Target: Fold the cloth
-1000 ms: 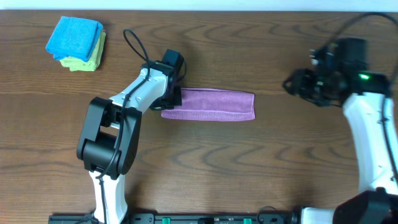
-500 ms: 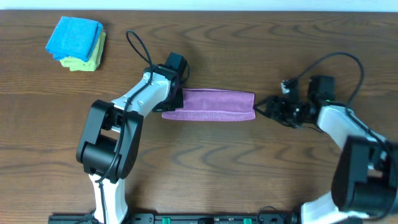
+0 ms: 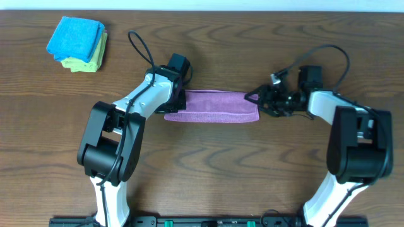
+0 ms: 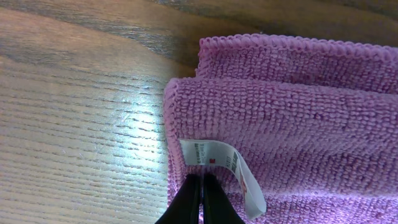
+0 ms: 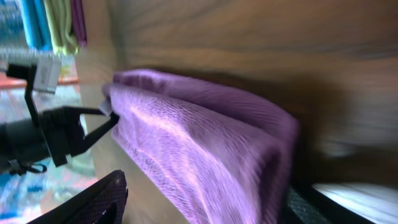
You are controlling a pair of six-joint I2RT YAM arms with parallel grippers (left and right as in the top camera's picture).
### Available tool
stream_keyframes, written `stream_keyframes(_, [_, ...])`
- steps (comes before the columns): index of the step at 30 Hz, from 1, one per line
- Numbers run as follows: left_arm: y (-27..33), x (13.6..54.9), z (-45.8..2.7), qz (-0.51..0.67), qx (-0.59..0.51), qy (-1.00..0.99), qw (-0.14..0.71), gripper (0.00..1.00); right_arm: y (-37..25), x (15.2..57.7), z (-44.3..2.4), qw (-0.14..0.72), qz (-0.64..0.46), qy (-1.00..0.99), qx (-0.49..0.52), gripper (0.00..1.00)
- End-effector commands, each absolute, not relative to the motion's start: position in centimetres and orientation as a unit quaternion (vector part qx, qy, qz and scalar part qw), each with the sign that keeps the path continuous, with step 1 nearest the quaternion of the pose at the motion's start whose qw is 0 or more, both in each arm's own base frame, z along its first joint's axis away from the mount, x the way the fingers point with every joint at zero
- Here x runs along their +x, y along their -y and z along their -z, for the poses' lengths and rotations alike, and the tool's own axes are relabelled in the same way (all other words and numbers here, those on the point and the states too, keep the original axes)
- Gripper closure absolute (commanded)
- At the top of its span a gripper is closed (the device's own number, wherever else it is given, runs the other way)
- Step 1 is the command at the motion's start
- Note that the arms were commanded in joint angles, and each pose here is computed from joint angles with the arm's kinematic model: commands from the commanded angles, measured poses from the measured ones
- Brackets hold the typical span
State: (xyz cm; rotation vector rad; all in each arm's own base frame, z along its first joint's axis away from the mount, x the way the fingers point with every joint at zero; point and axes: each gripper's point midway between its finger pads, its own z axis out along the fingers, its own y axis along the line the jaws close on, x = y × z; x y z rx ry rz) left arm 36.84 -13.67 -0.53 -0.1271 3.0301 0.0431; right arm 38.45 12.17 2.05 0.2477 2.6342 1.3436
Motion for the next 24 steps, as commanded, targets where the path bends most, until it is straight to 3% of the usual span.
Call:
stream_keyframes(1, [14.3, 32.6, 4.9, -0.006, -0.032, -0.999, -0.032, 0.94, -13.0, 36.8, 1.2, 0.042, -0.416, -0.904, 0.096, 0.27])
stream_keyframes(4, [14.3, 32.6, 4.9, -0.006, -0.032, -0.999, -0.032, 0.94, -13.0, 36.7, 0.8, 0.03, -0.414, -0.904, 0.101, 0.36])
stream_keyframes(8, [14.5, 33.0, 4.3, -0.003, -0.027, -0.999, -0.028, 0.94, -13.0, 37.0, -0.5, 0.022, -0.411, -0.907, 0.086, 0.67])
stream_keyframes(9, [14.6, 33.2, 3.6, -0.001, -0.026, -0.999, -0.026, 0.94, -12.9, 37.3, -1.1, 0.022, -0.41, -0.909, 0.077, 0.78])
stream_keyframes(12, [14.8, 34.5, 0.6, 0.007, -0.02, -1.0, -0.006, 0.94, -12.0, 38.2, -2.8, 0.02, -0.379, -0.922, 0.076, 0.98])
stream_keyframes(15, [14.9, 35.8, -3.8, 0.021, -0.019, -0.999, 0.03, 0.94, -10.2, 38.7, -4.6, 0.019, -0.314, -0.946, 0.079, 0.98])
stream_keyframes(18, [14.6, 36.7, -10.3, 0.046, -0.024, -0.994, 0.093, 0.94, -5.9, 38.1, -7.4, 0.011, -0.176, -0.98, 0.095, 0.99])
stream_keyframes(24, [13.3, 34.7, -19.7, 0.084, -0.029, -0.978, 0.187, 0.94, -1.9, 37.5, -11.7, 0.033, -0.035, -0.992, 0.12, 0.99])
